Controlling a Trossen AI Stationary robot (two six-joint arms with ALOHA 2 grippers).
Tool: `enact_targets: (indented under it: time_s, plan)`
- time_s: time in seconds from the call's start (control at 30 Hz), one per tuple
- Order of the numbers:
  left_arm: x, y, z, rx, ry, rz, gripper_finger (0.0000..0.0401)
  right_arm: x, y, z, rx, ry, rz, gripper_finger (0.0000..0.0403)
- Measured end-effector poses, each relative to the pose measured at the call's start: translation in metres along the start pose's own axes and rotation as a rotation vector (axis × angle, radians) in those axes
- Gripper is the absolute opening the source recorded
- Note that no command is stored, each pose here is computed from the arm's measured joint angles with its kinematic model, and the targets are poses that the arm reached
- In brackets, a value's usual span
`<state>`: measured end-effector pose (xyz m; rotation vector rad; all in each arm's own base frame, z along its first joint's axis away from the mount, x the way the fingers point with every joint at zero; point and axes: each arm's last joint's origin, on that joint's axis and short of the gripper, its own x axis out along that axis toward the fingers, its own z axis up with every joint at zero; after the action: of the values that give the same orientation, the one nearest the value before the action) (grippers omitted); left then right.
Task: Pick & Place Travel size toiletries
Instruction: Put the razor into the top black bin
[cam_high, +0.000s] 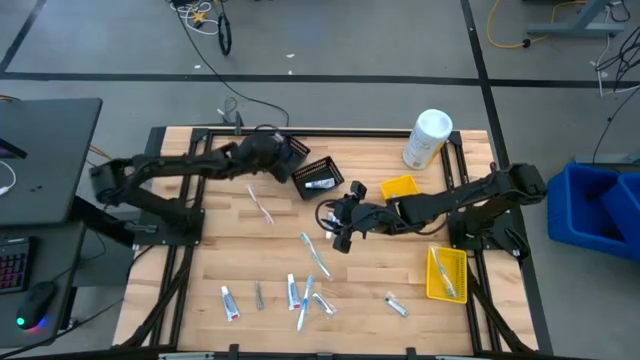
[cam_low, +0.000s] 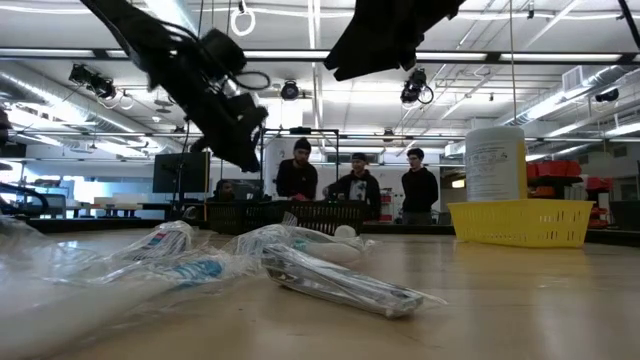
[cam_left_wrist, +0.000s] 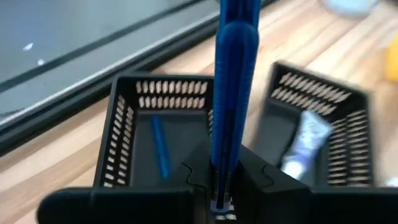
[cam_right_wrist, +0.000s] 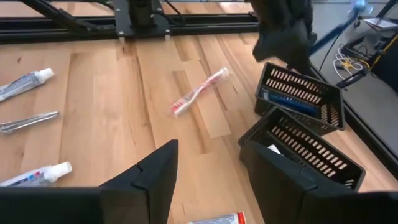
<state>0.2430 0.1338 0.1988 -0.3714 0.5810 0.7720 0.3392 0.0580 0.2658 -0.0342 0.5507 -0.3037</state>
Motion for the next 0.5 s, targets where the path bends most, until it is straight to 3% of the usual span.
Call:
enact_targets:
  time_s: [0.23, 0.5]
  plan:
    - [0.049, 0.011, 0.0, 0.04, 0.163, 0.06, 0.0036, 0.001, -0.003, 0.0, -0.002, 0.008, -0.009, 0.0185]
    - [0.075, 0.027, -0.008, 0.04, 0.401, 0.163, 0.0042, 0.002, -0.004, -0.001, -0.005, 0.015, -0.011, 0.0182]
